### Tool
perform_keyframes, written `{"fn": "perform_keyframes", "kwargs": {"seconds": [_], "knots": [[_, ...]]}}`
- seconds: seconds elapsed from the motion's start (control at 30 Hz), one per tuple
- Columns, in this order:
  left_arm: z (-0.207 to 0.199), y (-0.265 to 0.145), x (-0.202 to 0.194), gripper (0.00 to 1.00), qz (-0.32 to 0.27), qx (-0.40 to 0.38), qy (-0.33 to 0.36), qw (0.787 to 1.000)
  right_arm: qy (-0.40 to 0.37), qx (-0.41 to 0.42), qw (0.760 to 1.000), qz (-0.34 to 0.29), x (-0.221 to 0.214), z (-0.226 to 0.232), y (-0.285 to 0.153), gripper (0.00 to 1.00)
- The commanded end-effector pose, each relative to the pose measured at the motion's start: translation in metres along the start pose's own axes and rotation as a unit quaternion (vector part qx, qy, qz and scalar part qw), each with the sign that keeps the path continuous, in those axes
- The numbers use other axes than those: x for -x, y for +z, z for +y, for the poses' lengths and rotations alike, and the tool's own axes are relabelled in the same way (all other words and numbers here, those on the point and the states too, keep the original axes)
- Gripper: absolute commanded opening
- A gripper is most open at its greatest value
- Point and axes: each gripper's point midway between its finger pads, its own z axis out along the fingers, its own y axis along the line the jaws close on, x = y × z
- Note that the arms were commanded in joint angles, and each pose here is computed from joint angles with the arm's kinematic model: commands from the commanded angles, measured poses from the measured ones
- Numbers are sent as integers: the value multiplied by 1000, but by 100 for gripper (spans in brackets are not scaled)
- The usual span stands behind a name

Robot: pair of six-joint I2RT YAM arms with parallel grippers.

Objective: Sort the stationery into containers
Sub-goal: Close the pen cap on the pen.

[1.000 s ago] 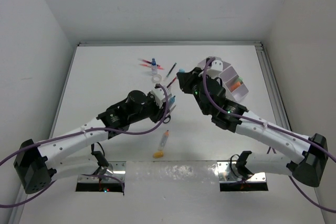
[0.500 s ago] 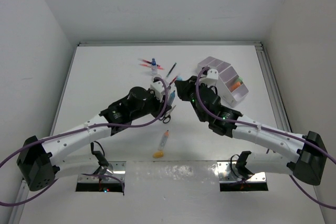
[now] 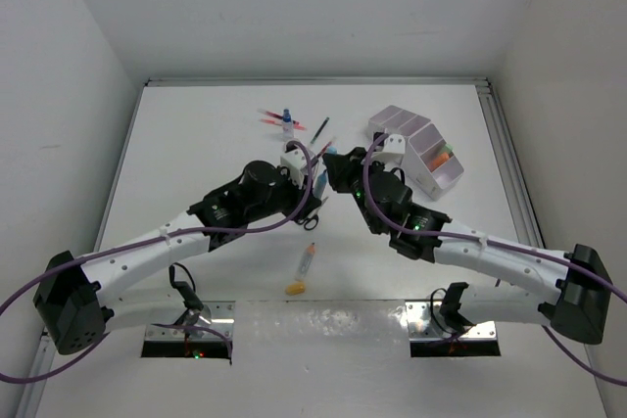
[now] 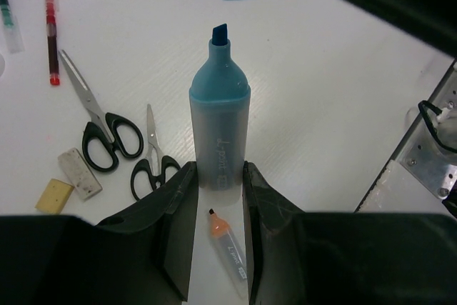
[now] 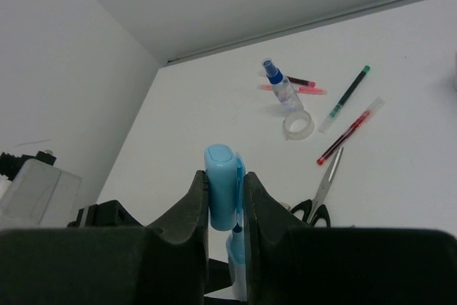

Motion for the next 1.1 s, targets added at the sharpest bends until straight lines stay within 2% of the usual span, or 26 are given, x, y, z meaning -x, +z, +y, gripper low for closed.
{"fn": "perform_keyframes", "kwargs": {"seconds": [0.0,0.4,0.6,0.9,1.07], "knots": [[-5,-3,34,0,-44,-9,-7,999,-2,-3,1000,-28,12,0,-5,0],[-3,-3,38,0,-52,-9,-6,999,-14,11,1000,-19,-2,8,-4,0],[6,-5,51,0,-73,-1,-26,997,-22,15,1000,6,-27,5,-6,0],[2,-11,82,0,-130,-30,7,991,-52,31,998,25,-43,0,-9,0],[-4,-12,90,0,-143,-44,28,988,-41,36,998,26,-53,-1,-9,0]]}}
